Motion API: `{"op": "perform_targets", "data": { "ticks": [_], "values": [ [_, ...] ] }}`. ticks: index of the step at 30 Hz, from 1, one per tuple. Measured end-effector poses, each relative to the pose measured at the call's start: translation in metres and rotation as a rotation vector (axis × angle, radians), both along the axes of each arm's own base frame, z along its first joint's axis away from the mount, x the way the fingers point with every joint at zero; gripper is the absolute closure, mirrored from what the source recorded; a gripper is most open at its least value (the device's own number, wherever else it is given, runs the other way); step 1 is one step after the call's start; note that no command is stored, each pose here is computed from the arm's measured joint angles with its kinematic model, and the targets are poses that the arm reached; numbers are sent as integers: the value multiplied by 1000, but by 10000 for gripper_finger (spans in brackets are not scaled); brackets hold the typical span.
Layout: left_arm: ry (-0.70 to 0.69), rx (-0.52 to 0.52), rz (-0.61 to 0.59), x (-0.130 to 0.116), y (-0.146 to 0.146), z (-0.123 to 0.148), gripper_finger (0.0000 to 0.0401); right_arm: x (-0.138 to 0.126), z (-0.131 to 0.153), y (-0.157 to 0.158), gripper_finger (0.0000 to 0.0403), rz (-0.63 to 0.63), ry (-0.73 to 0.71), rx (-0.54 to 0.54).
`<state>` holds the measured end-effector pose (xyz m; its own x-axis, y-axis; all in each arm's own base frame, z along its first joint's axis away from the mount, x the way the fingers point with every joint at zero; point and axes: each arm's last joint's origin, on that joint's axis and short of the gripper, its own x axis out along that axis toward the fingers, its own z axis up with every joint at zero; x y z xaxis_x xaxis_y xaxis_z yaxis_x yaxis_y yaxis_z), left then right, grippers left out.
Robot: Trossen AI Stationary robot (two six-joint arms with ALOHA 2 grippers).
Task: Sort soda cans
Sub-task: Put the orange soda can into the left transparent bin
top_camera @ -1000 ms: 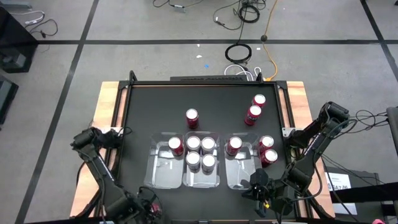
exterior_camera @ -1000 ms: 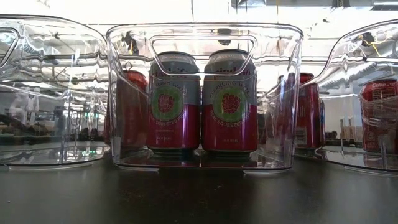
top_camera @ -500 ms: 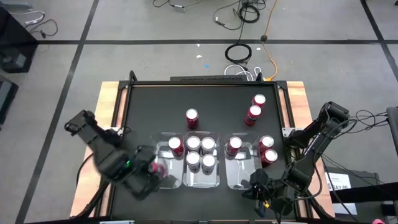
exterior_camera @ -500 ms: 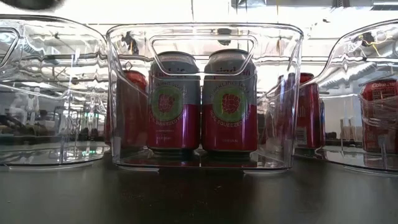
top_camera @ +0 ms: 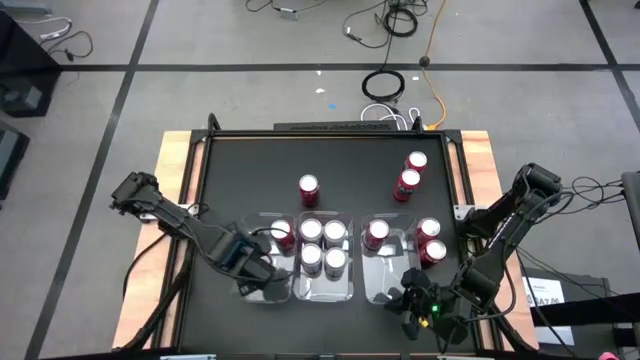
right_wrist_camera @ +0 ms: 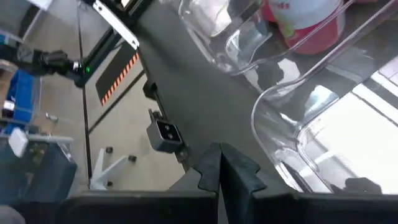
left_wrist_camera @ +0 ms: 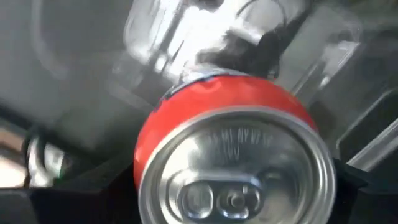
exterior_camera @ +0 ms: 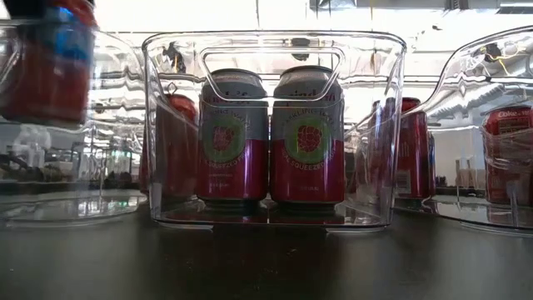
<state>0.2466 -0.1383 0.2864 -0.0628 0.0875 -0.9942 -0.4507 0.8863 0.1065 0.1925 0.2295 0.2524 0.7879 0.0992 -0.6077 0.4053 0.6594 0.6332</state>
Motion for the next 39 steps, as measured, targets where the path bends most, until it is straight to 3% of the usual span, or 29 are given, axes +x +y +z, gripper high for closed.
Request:
{"op": "perform_targets", "data": {
  "ticks": [6,12,19,25,39],
  "values": [
    [-95,-47,-110,15,12,-21,79,4,1,-4,403,-74,-25,17],
    [-103,-48,-138,2,37,-41,79,11,1,-10,403,-126,-26,41],
    [-218,-95,-128,-12,71,-49,79,20,1,-19,403,-166,-27,42],
    [-209,-113,-98,-20,91,-63,79,26,1,-25,403,-196,-29,46],
    [-186,-98,-65,-22,109,-77,79,32,2,-29,403,-216,-36,54]
  ]
}}
